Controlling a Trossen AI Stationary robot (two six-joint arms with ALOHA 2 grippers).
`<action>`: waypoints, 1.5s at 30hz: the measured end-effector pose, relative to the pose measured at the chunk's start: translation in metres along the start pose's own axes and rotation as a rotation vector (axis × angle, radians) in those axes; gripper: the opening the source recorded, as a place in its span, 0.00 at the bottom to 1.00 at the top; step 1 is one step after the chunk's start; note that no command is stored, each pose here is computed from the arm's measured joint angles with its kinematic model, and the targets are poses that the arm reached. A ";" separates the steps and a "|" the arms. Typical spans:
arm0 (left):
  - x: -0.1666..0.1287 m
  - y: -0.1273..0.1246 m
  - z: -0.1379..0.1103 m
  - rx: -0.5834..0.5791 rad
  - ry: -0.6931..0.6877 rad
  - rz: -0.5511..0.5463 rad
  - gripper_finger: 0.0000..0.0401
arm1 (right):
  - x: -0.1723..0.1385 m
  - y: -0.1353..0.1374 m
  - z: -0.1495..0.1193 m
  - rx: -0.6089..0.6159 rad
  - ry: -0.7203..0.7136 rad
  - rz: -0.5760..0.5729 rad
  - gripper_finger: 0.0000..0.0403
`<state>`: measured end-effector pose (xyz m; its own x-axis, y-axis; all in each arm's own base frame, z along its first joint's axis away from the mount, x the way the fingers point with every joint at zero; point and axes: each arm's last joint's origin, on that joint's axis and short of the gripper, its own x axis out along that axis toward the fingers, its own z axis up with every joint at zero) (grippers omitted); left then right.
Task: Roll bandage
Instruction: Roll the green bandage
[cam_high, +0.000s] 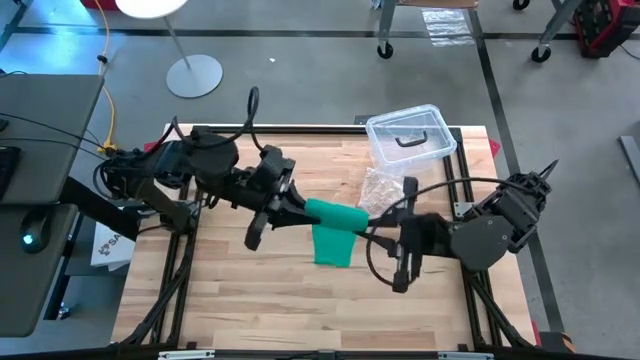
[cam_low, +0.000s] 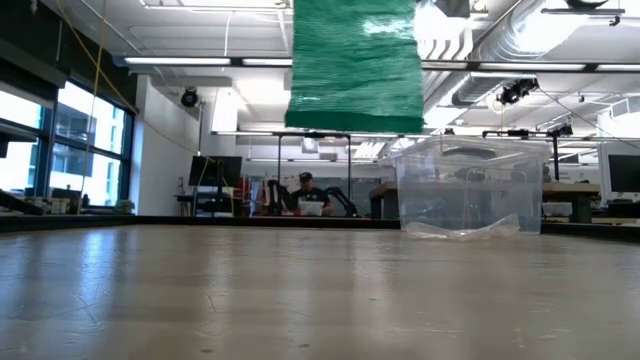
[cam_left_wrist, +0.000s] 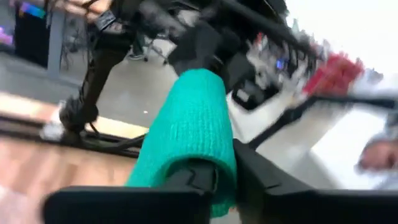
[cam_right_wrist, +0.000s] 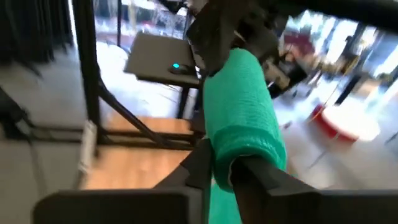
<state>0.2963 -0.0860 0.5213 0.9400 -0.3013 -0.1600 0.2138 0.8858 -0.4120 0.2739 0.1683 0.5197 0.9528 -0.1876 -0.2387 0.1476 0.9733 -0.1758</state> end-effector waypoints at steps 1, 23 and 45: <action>-0.001 0.000 -0.001 0.067 0.021 -0.001 0.04 | 0.000 0.000 0.001 0.072 -0.009 0.015 0.15; -0.001 -0.003 -0.001 0.296 0.002 -0.015 0.25 | 0.005 -0.006 0.005 0.434 -0.016 0.069 0.03; -0.001 -0.002 0.006 0.410 -0.057 -0.043 0.04 | -0.006 0.004 0.004 0.303 -0.029 0.026 0.24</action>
<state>0.2969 -0.0852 0.5274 0.9385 -0.3316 -0.0958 0.3309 0.9434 -0.0244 0.2697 0.1741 0.5239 0.9638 -0.1625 -0.2113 0.1912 0.9737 0.1236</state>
